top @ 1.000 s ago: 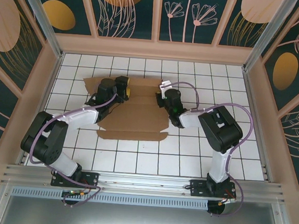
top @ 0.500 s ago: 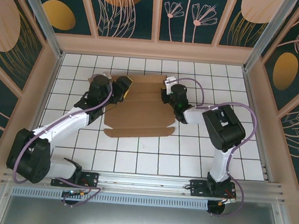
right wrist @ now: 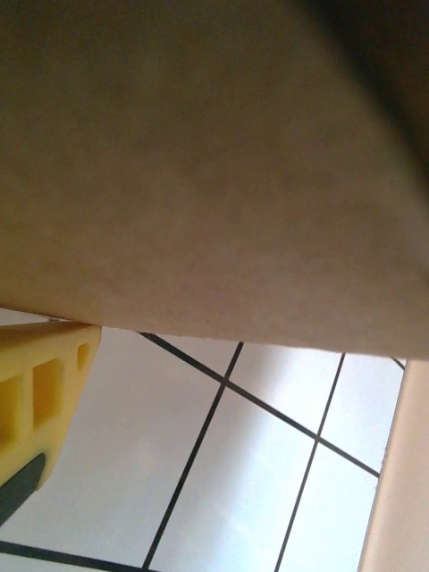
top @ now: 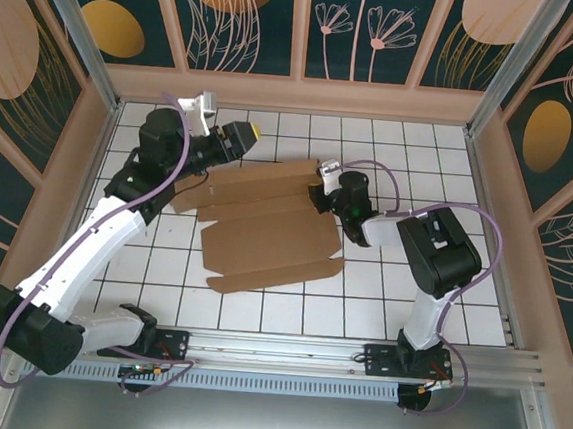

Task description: Fold the paper box

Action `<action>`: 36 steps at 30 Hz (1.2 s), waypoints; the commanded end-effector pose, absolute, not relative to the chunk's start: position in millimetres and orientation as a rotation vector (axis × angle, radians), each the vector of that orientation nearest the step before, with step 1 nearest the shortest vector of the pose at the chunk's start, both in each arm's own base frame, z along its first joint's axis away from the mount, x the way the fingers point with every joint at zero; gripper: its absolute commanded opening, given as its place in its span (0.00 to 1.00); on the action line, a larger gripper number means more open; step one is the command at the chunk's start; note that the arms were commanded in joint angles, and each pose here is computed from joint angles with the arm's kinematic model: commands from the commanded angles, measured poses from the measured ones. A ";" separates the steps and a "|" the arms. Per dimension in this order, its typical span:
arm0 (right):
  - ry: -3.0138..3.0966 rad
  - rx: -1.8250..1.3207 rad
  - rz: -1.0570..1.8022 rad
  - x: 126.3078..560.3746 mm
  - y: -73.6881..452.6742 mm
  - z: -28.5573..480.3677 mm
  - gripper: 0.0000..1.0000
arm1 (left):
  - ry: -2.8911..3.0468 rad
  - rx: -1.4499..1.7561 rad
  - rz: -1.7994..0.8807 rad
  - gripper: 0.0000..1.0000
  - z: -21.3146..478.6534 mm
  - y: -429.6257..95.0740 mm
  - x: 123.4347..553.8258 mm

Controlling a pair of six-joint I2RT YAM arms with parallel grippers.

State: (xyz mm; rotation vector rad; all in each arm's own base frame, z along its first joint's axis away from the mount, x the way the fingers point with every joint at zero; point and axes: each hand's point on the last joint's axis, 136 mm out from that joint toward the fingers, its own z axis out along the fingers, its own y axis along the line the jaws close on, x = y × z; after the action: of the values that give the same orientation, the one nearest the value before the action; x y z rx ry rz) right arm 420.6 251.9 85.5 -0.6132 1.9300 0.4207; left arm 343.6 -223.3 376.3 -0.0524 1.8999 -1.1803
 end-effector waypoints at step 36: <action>1.784 -0.514 0.401 402.9 235.4 122.9 0.56 | 2.260 -0.249 -1.024 0.48 176.0 -213.9 384.9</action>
State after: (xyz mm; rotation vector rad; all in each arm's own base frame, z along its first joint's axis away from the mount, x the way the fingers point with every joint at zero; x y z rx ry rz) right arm 389.9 227.6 119.4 -0.4865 1.8028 0.4550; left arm 386.9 -215.8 196.1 -0.2406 2.1858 -1.0489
